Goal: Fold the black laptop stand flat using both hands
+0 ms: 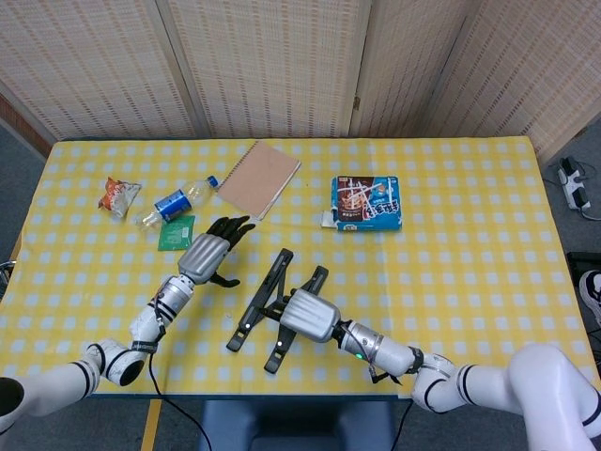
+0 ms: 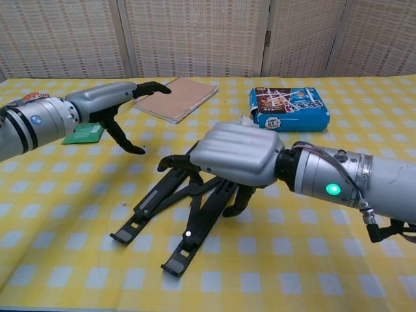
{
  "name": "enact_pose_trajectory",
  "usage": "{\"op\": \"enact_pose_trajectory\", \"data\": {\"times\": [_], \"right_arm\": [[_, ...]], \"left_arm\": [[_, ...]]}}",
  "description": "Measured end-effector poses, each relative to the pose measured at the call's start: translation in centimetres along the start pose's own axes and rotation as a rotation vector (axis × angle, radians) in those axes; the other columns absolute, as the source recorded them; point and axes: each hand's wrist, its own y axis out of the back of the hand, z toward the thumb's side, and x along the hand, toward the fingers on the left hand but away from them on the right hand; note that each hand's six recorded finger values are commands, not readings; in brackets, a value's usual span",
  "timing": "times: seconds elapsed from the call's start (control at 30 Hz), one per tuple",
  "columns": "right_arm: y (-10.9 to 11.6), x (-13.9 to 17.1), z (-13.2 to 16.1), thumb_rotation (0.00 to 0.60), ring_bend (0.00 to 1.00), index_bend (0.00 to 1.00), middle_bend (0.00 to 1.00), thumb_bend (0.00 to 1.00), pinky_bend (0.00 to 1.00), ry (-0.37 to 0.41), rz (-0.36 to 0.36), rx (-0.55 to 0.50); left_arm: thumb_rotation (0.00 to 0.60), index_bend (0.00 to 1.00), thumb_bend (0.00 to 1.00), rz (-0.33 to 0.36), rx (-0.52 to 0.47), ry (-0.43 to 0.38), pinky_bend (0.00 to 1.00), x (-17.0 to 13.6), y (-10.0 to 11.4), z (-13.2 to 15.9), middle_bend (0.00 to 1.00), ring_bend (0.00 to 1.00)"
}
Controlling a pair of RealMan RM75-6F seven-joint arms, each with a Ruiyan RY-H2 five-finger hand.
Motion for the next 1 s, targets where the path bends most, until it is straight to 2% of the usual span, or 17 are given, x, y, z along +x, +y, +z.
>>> {"op": "enact_pose_trajectory", "data": {"times": [0.07,0.13,0.23,0.33,0.47,0.67,1.0], "right_arm": [[-0.1,-0.2,-0.3,0.6,0.1,0.0,0.01,0.12,0.05,0.0,0.069,-0.028],[-0.3,-0.5,-0.5,0.6,0.01,0.0,0.0,0.12,0.0,0.003,0.148,-0.048],[-0.3,-1.3,-0.7,0.6,0.0,0.0,0.0,0.12,0.0,0.013,0.251,-0.068],[0.4,-2.6,-0.6,0.6,0.0,0.0,0.0,0.12,0.0,0.029,0.31,-0.073],[1.1,-4.2,-0.1,0.6,0.0,0.0,0.0,0.12,0.0,0.049,0.329,-0.05],[0.7,-5.6,0.0,0.6,0.0,0.0,0.0,0.12,0.0,0.051,0.354,-0.049],[0.1,-5.9,0.1,0.6,0.0,0.0,0.0,0.12,0.0,0.06,0.387,-0.042]], "left_arm": [[0.6,0.0,0.14,0.009,-0.01,0.012,0.0,-0.7,0.6,-0.6,0.0,0.0],[0.6,0.0,0.14,0.015,-0.02,0.027,0.0,-1.6,1.1,-1.2,0.0,0.0],[0.6,0.0,0.14,0.018,-0.029,0.049,0.0,-2.6,1.5,-2.1,0.0,0.0],[0.6,0.0,0.14,0.019,-0.034,0.07,0.0,-3.3,1.8,-2.9,0.0,0.0],[0.6,0.0,0.14,0.024,-0.041,0.091,0.0,-3.8,2.2,-3.7,0.0,0.0],[0.6,0.0,0.14,0.027,-0.06,0.107,0.0,-4.0,2.4,-4.3,0.0,0.0],[0.6,0.0,0.14,0.023,-0.081,0.128,0.0,-4.3,2.3,-5.4,0.0,0.0]]}}
